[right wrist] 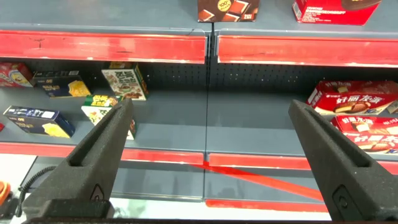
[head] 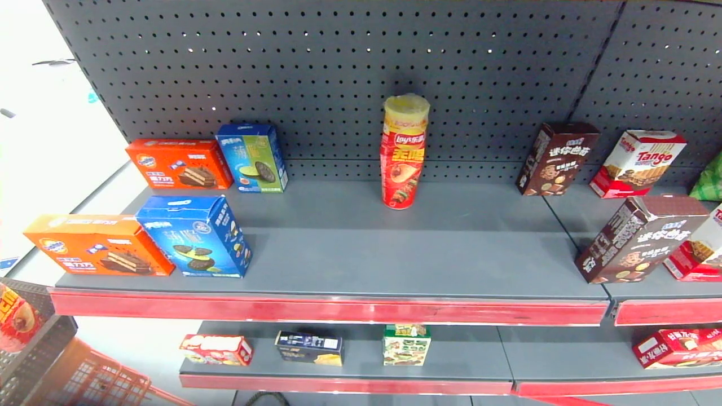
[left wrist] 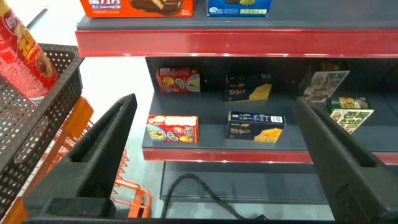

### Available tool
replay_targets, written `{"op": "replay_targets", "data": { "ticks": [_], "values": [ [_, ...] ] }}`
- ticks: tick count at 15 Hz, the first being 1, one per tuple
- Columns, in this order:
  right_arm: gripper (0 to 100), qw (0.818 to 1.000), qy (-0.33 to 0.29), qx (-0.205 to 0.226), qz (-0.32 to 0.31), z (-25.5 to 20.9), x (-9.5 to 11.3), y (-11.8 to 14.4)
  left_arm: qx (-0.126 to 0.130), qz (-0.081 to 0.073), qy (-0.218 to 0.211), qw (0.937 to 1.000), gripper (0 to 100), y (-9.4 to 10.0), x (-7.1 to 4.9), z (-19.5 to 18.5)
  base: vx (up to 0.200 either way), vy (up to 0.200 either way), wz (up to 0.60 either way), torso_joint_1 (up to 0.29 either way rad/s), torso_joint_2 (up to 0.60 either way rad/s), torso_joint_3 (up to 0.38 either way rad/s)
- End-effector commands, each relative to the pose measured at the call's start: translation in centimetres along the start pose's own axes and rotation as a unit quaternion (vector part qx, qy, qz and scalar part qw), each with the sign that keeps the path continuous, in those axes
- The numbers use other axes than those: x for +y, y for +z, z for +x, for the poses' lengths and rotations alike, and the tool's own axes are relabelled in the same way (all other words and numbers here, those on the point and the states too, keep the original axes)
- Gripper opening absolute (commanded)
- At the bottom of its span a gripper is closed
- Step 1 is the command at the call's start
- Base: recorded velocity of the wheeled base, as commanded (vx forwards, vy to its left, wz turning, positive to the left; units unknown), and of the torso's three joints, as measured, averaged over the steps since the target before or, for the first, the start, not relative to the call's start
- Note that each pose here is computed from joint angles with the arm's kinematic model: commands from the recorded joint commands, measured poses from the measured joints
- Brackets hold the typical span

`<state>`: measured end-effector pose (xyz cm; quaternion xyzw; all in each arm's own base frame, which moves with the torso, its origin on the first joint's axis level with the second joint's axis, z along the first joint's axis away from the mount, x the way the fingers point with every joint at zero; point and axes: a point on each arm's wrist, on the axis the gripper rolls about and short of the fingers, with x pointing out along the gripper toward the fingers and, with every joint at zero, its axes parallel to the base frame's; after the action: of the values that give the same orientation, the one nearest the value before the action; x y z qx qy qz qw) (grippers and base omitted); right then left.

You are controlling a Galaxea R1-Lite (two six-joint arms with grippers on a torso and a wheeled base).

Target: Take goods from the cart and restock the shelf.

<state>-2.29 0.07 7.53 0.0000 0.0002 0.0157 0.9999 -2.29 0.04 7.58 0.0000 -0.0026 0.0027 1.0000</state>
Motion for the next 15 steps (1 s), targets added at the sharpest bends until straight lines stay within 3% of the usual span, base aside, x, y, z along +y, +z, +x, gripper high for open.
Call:
{"op": "replay_targets", "data": {
  "ticks": [1,11,15],
  "values": [
    [100,1.000,0.000,0.001,0.001,0.01,0.00,0.00,0.000,0.000,0.000,1.0000,100,0.01,0.00,0.01,0.000,0.000,0.00,0.000,0.00,0.000],
    [100,1.000,0.000,0.001,0.000,0.01,0.00,0.00,0.000,0.000,0.000,1.0000,100,0.01,0.00,0.01,0.000,0.000,0.60,0.003,0.00,0.006],
    [100,1.000,-0.002,0.001,0.000,0.01,-0.01,0.00,0.000,0.001,0.000,1.0000,100,0.01,0.00,0.01,0.000,0.000,0.00,0.000,0.00,0.000]
  ]
}}
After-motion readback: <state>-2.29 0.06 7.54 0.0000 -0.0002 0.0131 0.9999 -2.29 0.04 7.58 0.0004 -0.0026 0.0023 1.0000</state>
